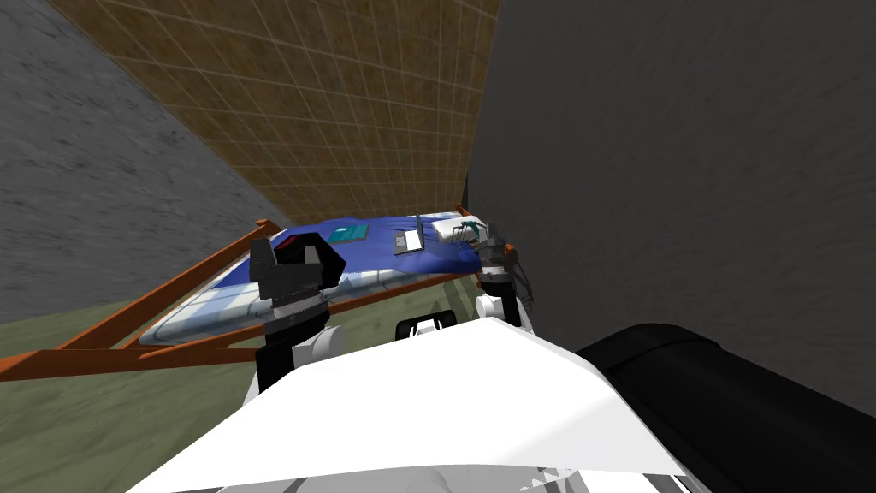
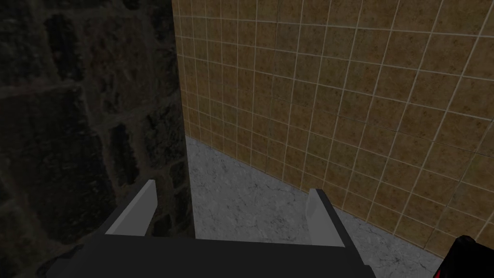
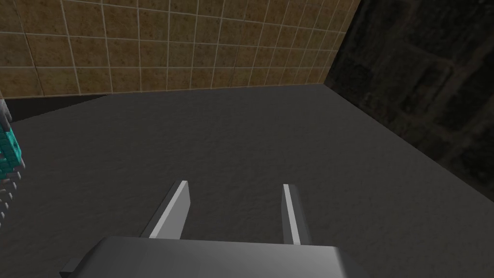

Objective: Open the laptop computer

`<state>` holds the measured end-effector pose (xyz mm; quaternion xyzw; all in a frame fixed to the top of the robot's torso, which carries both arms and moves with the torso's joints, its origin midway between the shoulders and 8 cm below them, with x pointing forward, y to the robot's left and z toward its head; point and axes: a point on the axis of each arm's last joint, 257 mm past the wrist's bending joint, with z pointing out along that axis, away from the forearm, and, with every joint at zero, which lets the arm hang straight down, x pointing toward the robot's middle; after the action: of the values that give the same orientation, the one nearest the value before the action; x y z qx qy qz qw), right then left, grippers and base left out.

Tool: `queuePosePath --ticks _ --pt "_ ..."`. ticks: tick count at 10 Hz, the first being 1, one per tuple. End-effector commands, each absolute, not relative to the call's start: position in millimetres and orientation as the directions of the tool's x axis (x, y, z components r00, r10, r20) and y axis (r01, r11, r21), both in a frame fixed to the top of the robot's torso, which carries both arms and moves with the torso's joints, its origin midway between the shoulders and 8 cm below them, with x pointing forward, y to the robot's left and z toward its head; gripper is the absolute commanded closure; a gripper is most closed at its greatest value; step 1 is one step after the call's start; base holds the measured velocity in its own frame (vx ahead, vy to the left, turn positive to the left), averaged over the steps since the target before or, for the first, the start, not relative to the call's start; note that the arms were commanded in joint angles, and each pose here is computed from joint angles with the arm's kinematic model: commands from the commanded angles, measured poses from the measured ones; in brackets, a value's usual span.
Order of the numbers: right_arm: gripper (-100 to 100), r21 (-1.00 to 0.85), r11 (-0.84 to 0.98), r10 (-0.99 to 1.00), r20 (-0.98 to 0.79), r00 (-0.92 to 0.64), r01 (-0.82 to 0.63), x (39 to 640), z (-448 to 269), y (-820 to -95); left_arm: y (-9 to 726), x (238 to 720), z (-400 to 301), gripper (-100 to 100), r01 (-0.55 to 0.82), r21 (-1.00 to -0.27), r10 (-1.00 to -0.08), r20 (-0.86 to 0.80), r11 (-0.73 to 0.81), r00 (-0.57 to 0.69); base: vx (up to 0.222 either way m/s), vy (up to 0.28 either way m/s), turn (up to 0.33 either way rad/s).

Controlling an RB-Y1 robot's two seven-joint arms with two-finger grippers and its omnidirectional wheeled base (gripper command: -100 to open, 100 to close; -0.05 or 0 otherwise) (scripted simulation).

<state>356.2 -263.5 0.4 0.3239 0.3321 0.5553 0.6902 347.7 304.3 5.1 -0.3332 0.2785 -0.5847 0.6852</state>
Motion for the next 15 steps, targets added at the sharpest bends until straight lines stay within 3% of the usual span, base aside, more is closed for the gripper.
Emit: queuePosePath --ticks 1,2,3,15 --pt "0 0.816 0.173 0.982 -0.099 0.163 -0.551 356.2 0.4 -263.5 304.3 347.7 5.1 0 0.616 -0.782 -0.987 0.008 0.094 0.161 0.0 0.0 0.0" --pt "0 0.816 0.173 0.982 -0.099 0.163 -0.551 356.2 0.4 -263.5 304.3 347.7 5.1 0 0.616 -0.782 -0.987 0.008 0.094 0.161 0.0 0.0 0.0" --pt "0 0.816 0.173 0.982 -0.099 0.163 -0.551 356.2 0.4 -263.5 303.3 352.4 2.2 -100 0.6 -0.792 -0.988 -0.029 0.116 0.152 0.009 -0.025 -0.064" --pt "0 0.816 0.173 0.982 -0.099 0.163 -0.551 356.3 0.1 -263.5 344.6 403.8 -40.0 -100 0.38 -0.877 -0.949 -0.224 0.295 0.221 0.022 -0.077 -0.107"
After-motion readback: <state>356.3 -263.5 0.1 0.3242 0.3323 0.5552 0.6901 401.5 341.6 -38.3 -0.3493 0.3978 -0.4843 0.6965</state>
